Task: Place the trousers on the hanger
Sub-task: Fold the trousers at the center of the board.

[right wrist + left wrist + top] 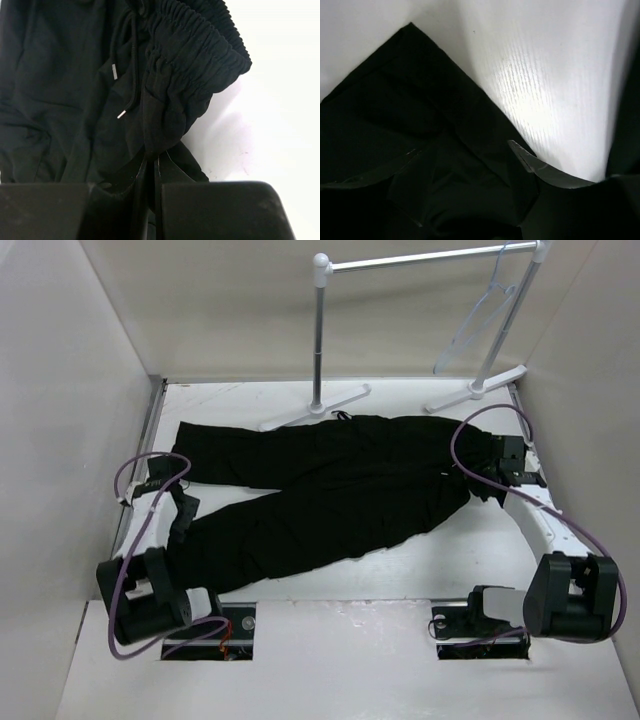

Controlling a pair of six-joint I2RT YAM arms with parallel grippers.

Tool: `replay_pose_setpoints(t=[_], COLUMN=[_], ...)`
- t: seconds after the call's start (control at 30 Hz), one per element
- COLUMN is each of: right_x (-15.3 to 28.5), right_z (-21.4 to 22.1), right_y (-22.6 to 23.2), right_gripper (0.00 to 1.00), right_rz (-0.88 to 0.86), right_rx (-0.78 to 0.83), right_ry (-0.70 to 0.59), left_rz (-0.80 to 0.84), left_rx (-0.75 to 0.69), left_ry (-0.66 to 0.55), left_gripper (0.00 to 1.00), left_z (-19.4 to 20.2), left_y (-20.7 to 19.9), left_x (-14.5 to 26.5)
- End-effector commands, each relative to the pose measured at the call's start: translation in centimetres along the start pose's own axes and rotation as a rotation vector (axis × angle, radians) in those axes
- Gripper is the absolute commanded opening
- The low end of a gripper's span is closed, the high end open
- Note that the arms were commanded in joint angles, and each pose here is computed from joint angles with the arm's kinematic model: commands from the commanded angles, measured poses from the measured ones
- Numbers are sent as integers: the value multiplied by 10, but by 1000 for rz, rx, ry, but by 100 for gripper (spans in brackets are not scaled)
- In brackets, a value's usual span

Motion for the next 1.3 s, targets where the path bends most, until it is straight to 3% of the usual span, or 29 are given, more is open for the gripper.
replay_pose_setpoints(t=[0.0, 0.07, 0.13, 0.2, 0.27, 0.33, 0.47, 0.57, 0.67, 0.83, 0.97, 1.1, 1.27], right_x=[10, 10, 10, 11, 13, 13, 12, 15, 18, 23, 24, 26, 28], right_z=[-1, 3, 5, 8, 6, 1, -4, -4, -1, 11, 16, 18, 21], right_y=[19, 18, 16, 12, 10, 9, 15, 18, 16, 7, 3, 6, 11], right_gripper=[9, 9, 9, 9, 9, 9, 9, 9, 9, 9, 9, 9, 9], right_rz=[-97, -102, -103, -103, -106, -108, -119, -132, -141, -160, -171, -183, -196], right_rx=[1, 2, -1, -5, -11, -25, -40, -49, -51, -56, -51, -38, -20], right_ry=[-18, -7, -4, 0, -7, -22, -23, -26, -24, 9, 28, 34, 45], left_rz=[28, 55, 59, 53, 51, 68, 75, 82, 106, 80, 11, -14, -39], left_rx=[40, 38, 36, 19, 2, 1, 3, -6, 2, 37, 88, 181, 208], left_ry=[-33, -47, -41, -44, -55, -68, -97, -155, -177, -170, -53, 78, 59], left_gripper=[54, 50, 29, 15, 5, 2, 11, 38, 54, 49, 47, 49, 52], left_z=[-9, -17, -23, -28, -34, -44, -66, -75, -73, -45, 1, 40, 43], left_y=[-15, -30, -42, -53, -64, -80, -105, -102, -80, -11, 37, 57, 64], left_x=[-20, -31, -40, -47, -55, -60, -52, -32, -10, 32, 38, 28, 10])
Point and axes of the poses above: each gripper's point midway between its finger pads, its own x axis back along the fingers, its own y axis along the line the jaws close on, z = x × y, the point moved 5 cm from there along x, back along the fingers, and after that the axes turned 4 degrees about -x, right-handed, at the moved point
